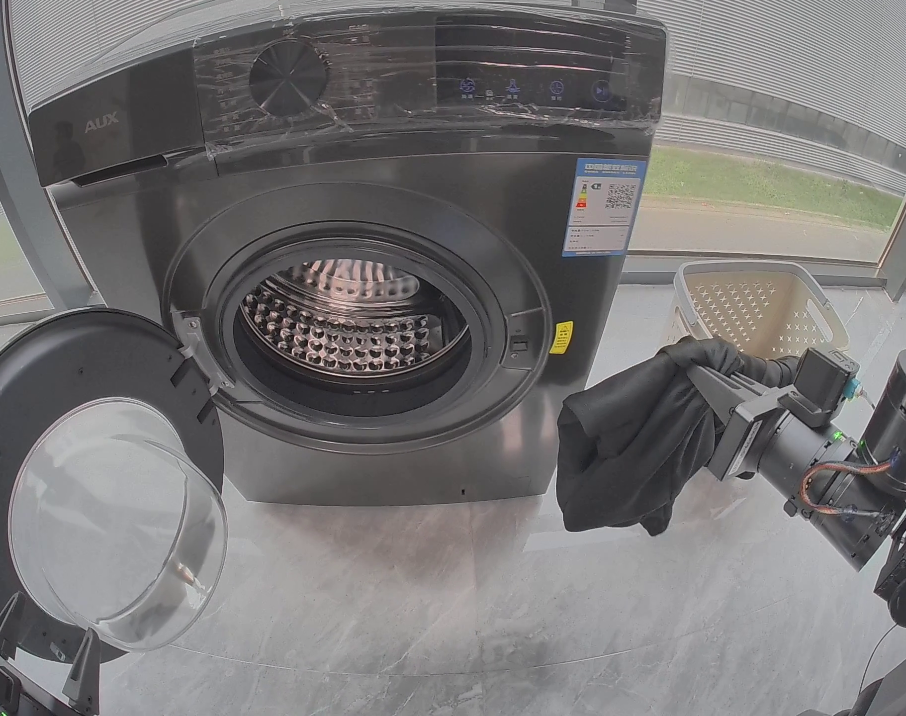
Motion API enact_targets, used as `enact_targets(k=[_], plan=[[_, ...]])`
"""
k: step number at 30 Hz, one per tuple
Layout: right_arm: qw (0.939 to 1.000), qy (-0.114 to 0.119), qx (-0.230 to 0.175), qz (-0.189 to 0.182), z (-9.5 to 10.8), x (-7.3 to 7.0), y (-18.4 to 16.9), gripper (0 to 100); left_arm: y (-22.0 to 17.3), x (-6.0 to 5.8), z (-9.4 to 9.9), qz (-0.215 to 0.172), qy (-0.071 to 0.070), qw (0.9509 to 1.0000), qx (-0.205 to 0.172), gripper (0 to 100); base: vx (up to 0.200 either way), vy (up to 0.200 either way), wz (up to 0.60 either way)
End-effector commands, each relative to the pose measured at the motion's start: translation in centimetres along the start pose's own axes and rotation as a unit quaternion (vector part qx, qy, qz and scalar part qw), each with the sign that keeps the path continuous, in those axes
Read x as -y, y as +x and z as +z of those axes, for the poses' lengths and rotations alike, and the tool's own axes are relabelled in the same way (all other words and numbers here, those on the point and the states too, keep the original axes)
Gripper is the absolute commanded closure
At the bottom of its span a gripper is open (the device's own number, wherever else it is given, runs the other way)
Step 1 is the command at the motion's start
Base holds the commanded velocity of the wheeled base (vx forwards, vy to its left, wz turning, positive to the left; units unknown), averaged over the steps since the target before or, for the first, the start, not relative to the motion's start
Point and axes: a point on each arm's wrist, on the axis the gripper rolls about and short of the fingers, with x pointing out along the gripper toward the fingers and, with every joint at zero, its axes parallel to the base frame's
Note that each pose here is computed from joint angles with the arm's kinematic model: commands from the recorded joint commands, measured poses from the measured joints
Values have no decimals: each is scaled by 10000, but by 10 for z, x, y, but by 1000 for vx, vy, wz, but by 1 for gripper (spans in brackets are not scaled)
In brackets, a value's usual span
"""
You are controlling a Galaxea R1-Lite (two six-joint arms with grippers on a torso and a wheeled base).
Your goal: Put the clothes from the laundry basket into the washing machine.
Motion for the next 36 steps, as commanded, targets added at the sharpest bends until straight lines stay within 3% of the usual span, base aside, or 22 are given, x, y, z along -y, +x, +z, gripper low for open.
enact_targets(k=[1, 6, 12, 21, 33, 36], plan=[[10000, -2, -6, 4, 0, 0, 0, 100, 0, 0, -5, 5, -2, 10000, 9, 0, 0, 0, 0], [10000, -8, -29, 1, -1, 0, 1, 100, 0, 0, -5, 5, -2, 10000, 9, 0, 0, 0, 0], [10000, -8, -58, -2, -3, 0, 2, 100, 0, 0, -5, 5, -2, 10000, 9, 0, -200, 0, 0], [10000, -5, -73, -4, -4, 0, 2, 100, 0, 0, -5, 5, -2, 10000, 9, 0, 0, 0, 0], [9999, -31, -139, -11, -7, 0, 2, 100, 0, 0, -5, 5, -2, 10000, 9, 0, 0, 200, 0], [9999, -31, -140, -4, -7, 0, 2, 100, 0, 0, -5, 5, -2, 10000, 9, 0, 0, 0, 0]])
